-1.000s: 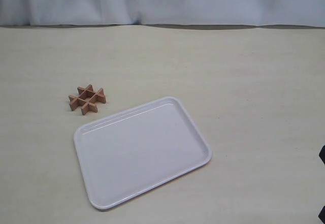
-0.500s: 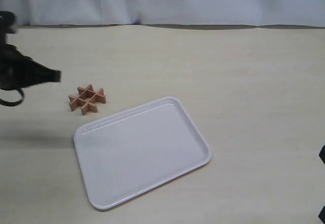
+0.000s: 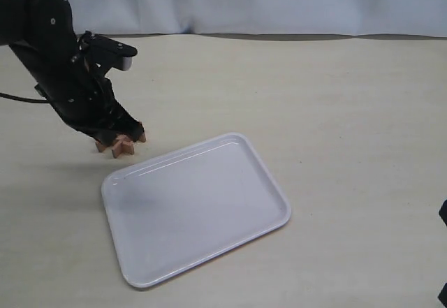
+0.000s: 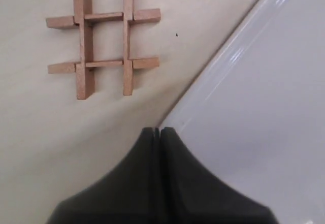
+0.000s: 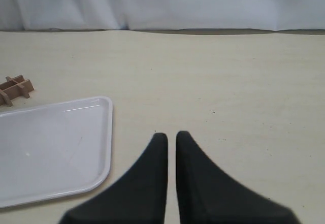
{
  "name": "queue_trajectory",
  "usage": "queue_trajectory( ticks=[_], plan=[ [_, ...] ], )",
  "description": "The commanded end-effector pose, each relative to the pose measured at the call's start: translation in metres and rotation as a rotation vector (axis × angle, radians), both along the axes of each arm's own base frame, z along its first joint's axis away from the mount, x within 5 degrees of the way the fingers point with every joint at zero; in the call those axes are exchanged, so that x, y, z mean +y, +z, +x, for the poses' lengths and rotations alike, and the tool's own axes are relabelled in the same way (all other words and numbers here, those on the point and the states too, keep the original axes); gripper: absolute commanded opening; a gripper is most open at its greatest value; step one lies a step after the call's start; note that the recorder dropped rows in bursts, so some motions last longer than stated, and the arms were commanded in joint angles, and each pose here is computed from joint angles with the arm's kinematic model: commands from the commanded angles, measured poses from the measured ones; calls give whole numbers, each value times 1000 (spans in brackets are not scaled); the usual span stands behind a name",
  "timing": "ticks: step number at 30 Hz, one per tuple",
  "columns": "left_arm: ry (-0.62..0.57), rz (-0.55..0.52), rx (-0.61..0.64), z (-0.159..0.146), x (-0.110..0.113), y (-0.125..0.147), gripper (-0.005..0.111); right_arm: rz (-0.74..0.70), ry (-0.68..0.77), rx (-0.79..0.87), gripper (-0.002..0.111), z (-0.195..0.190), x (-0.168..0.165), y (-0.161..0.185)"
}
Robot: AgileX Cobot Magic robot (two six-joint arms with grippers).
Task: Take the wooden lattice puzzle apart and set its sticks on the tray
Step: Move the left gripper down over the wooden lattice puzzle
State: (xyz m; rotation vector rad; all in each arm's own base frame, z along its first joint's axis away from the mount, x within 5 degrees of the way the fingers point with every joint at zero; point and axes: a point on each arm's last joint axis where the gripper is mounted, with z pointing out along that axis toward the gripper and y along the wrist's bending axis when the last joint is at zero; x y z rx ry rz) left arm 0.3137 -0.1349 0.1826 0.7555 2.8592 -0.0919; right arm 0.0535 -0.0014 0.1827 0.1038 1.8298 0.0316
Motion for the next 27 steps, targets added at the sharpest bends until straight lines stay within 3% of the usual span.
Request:
queue_trajectory(
  ticks=[1, 5, 9, 14, 16, 27],
  plan=[
    [37, -38, -55, -1, 1, -13, 0, -3, 4, -4, 6, 0, 0, -1],
    [101, -83, -137, 2, 0, -20, 0, -3, 4, -4, 6, 0, 0, -1],
    [102, -76, -119, 1, 1, -21, 3, -3, 4, -4, 6, 0, 0, -1],
    [97, -65, -105, -1, 2, -21, 36, -3, 4, -4, 6, 0, 0, -1],
    [91, -66, -111, 0, 2, -21, 42, -3, 4, -4, 6, 0, 0, -1],
    [79, -44, -97, 3, 1, -36, 44, -3, 4, -4, 6, 0, 0, -1]
  ],
)
